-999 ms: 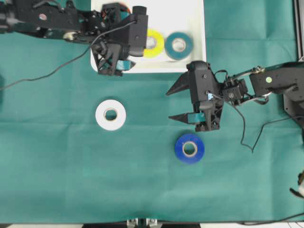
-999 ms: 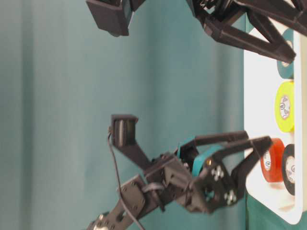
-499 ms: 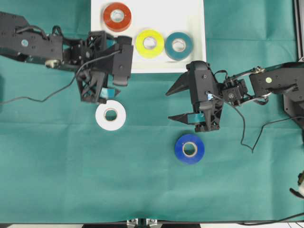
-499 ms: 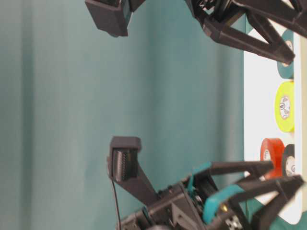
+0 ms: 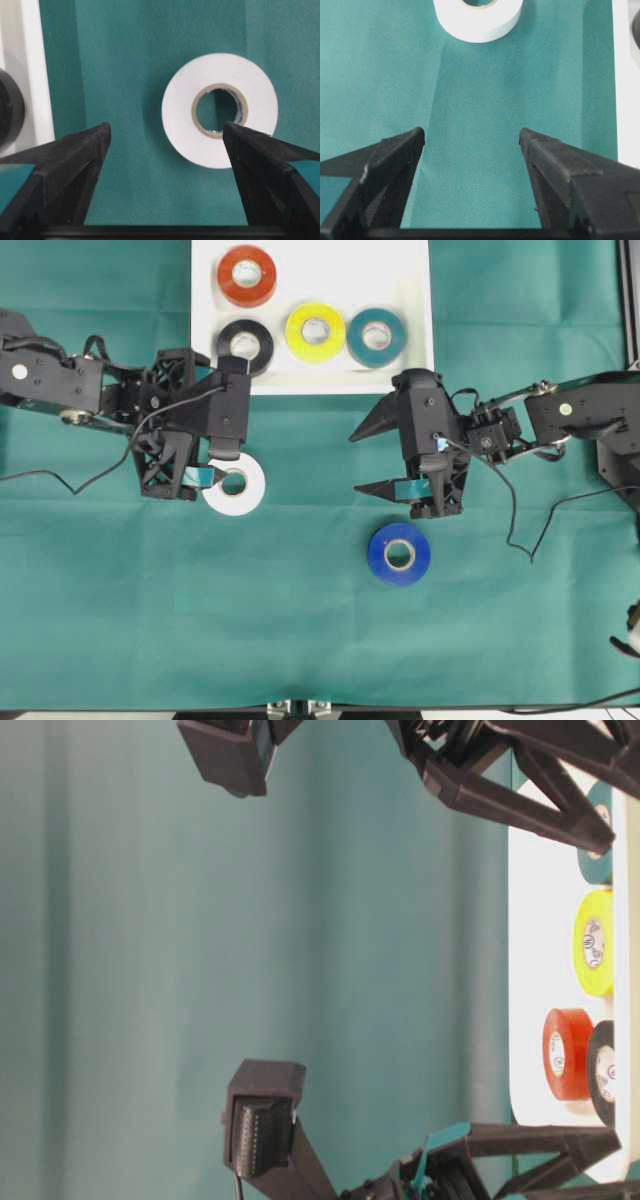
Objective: Put the tape alternately from left to right into the white case.
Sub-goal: 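Lower the right gripper onto the blue tape roll and close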
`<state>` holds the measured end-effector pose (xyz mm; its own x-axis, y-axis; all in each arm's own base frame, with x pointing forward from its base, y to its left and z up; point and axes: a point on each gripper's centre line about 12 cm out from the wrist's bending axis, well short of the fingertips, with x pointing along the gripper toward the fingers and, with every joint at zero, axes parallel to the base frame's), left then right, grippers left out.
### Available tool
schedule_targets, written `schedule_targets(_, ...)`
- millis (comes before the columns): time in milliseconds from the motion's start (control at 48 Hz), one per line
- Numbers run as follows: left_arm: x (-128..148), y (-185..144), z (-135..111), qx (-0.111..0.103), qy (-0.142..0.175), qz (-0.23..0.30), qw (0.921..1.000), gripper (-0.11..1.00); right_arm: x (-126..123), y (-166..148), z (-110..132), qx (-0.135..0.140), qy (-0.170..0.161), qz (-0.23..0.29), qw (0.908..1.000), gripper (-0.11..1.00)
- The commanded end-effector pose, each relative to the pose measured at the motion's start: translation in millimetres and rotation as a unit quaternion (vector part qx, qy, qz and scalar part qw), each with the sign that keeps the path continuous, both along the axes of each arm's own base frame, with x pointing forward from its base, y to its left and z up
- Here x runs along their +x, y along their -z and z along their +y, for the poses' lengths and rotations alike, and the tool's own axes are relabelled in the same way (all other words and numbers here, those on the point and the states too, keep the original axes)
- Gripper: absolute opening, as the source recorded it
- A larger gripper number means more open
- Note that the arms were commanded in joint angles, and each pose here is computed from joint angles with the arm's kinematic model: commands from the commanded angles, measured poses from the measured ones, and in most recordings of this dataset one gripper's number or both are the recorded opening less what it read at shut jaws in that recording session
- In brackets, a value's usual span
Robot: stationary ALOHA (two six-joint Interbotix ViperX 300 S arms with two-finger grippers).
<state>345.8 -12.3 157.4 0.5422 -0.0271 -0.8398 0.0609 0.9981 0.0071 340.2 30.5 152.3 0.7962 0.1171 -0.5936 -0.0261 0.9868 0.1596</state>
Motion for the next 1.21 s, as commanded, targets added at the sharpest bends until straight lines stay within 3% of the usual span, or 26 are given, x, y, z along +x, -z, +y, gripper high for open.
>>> schedule_targets(0,0.1,-11.1,-1.1,-0.002,0.000,-0.019,0.9998,0.78,6.2,-10.8,1.7,0.003,-0.002,-0.018,0.9998,0.81)
schedule_targets(395,1.9,-11.6,-1.1,-0.002,-0.001,-0.029,0.9996,0.78,5.3,-9.7,1.6,0.004,0.000,-0.016,0.9999,0.81)
schedule_targets(666,0.7,-10.2,-1.1,-0.002,-0.001,-0.027,0.9996,0.78,-1.5,-14.9,16.3,0.005,-0.020,-0.019,0.9996,0.81)
schedule_targets(978,1.0,-9.8,-1.6,-0.003,-0.001,-0.032,0.9995,0.78,-18.8,-9.1,46.6,0.041,-0.038,0.003,0.9984,0.81)
schedule_targets(1186,3.7,-10.2,-3.2,-0.003,0.001,-0.044,0.9990,0.78,-30.0,1.0,58.5,0.054,-0.032,0.041,0.9972,0.81)
